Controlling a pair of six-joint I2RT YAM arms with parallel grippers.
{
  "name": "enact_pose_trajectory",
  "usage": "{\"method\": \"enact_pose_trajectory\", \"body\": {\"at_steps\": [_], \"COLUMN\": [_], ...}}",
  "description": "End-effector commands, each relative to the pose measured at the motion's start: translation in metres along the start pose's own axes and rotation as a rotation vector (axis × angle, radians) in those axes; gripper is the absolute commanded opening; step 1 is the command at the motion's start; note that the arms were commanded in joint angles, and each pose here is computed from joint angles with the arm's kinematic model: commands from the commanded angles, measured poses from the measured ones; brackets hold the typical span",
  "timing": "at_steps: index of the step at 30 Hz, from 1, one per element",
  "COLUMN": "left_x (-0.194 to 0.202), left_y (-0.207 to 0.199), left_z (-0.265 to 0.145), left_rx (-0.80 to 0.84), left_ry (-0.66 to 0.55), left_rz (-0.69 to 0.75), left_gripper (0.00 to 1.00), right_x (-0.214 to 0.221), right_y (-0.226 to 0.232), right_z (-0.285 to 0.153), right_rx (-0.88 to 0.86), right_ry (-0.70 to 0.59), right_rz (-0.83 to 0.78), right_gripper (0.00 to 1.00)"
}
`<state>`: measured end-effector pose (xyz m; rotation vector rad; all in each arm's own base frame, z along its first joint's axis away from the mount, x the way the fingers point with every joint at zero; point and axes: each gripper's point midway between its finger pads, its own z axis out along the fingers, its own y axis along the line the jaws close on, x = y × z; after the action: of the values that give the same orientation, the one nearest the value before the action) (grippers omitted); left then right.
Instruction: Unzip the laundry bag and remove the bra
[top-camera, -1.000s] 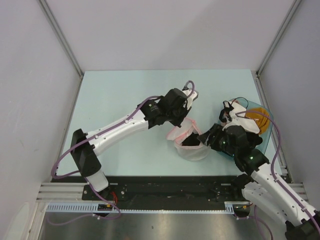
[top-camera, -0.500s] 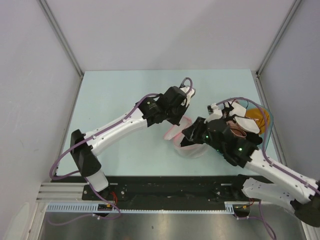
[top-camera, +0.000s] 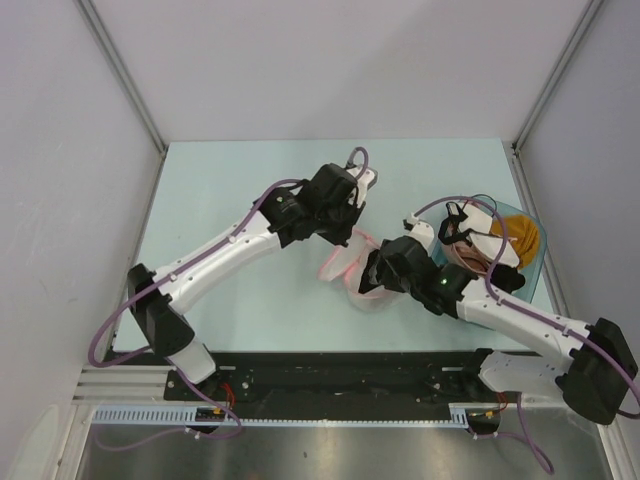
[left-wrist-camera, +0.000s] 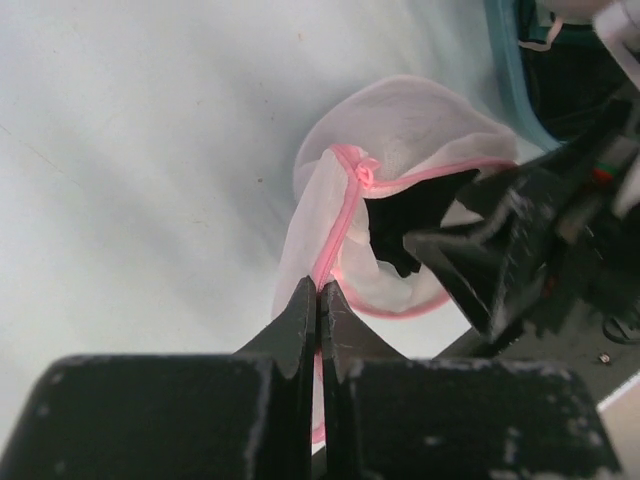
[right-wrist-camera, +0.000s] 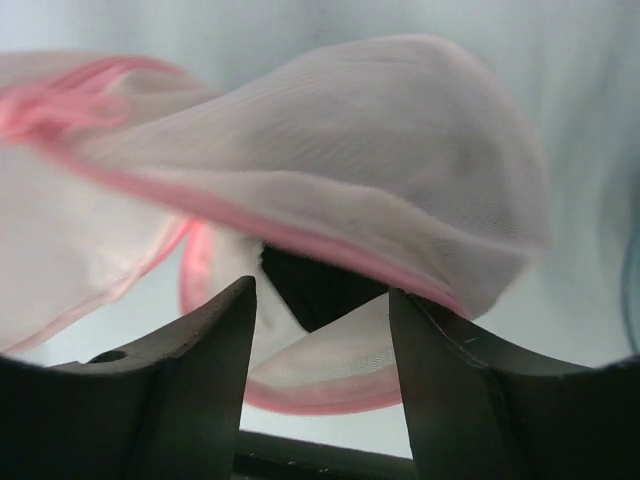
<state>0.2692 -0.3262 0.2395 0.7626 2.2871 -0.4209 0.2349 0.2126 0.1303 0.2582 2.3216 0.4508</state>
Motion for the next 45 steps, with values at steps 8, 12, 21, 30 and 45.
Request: {"method": "enact_pose_trajectory", "body": {"at_steps": [8, 12, 21, 30, 45], "left_x": [0.019, 0.030, 0.043, 0.051, 0.070], "left_y": [-0.029, -0.027, -0.006, 0.016, 0.048], "left_z": [-0.026, -0.015, -0.002, 0.009, 0.048], "left_rx": [0.271, 0.277, 0.197, 0.143, 0.048], "left_ry": [-0.002, 0.019, 0.032, 0.044, 0.080], "left_rz": [-0.044, -0.060, -0.056, -0.076, -0.161], "left_gripper": [0.00, 0.01, 0.01, 0.00, 0.01], "right_x": [-0.009, -0.001, 0.023, -0.023, -0.014], "right_y": [-0.020, -0.004, 0.008, 0.056, 0.085], "right_z": [0.043, 0.057, 0.093, 0.031, -0.074], "right_rx": [0.090, 0.022, -0.019, -0.260, -0.703], "right_ry": [0.006, 0.043, 0.101, -0.009, -0.061], "right_rz": [-0.023, -0.034, -0.039, -0.042, -0.142], "right_gripper": [0.61, 0.66, 0.41, 0.00, 0.00]}}
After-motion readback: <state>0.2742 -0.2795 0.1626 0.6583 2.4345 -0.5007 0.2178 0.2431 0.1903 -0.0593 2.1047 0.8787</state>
